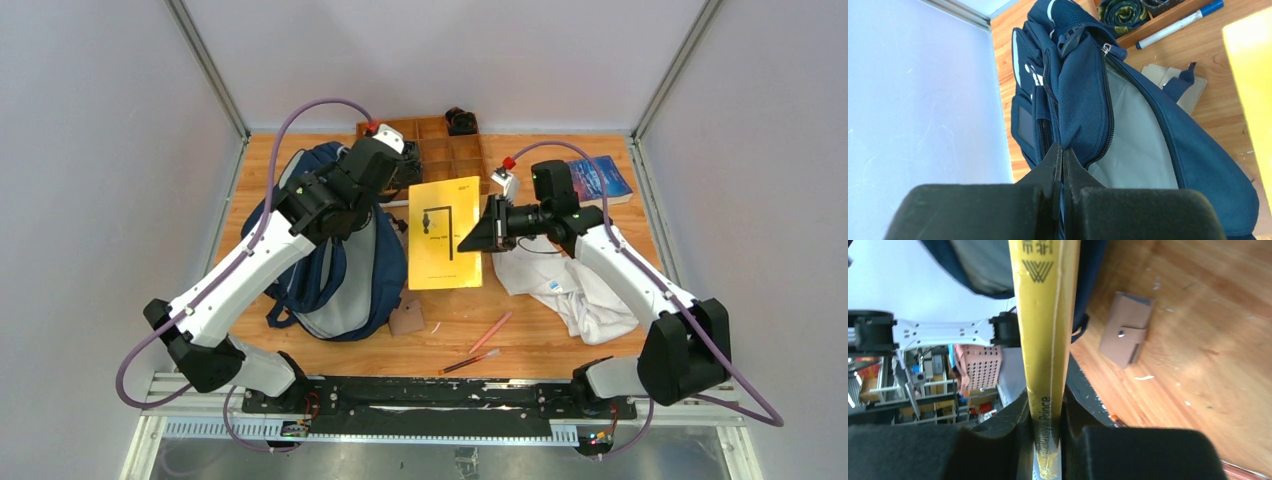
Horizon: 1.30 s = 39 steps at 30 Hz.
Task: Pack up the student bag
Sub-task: Place the book in the student bag.
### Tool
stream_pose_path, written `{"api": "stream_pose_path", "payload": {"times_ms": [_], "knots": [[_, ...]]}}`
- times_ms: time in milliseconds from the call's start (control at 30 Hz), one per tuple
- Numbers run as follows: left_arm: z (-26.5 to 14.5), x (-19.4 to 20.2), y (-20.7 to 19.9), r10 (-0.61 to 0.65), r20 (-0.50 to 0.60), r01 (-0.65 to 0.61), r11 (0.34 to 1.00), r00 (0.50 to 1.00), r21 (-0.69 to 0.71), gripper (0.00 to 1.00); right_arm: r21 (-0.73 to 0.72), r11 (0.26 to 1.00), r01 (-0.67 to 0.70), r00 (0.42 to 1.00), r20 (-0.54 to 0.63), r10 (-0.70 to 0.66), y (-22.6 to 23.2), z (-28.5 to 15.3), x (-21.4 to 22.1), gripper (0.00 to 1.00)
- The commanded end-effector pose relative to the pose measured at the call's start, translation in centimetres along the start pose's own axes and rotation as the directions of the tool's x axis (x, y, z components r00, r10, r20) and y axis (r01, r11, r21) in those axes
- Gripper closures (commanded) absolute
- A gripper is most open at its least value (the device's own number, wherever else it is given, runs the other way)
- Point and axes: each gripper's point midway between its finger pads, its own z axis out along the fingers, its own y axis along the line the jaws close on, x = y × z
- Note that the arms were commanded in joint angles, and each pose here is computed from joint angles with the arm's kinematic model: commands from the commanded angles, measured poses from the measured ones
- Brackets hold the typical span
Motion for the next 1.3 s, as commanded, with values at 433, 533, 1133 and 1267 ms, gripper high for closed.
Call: {"api": "stream_pose_path", "payload": {"times_ms": [433,533,1133,1267], "knots": [[-1.1,-3.2,1.0,-0.140,0.137,0.113,0.976,0.981,0.187,1.00,-0.273,0.959,0.071,0.954,-0.264,-0.145,10.7,6.7,5.9,1.00],[-1.7,-3.5,1.1,-0.161,0.156,0.126,0.969,0.975,0.213,1.00,-0.250,0.966,0.066,0.946,-0.292,-0.140,9.6,9.2,5.6,1.00],[0.2,-1.4,-1.7,-0.311,0.059,0.284,0.919,0.949,0.272,1.00,0.173,0.963,0.205,0.947,-0.283,-0.151,-2.7,14.1,0.5,0.34],[2.4,-1.7,-1.7,-0.358,0.042,0.338,0.910,0.933,0.240,1.00,0.172,0.973,0.151,0.980,-0.153,-0.125,-2.7,12.3,1.8,0.26]]}}
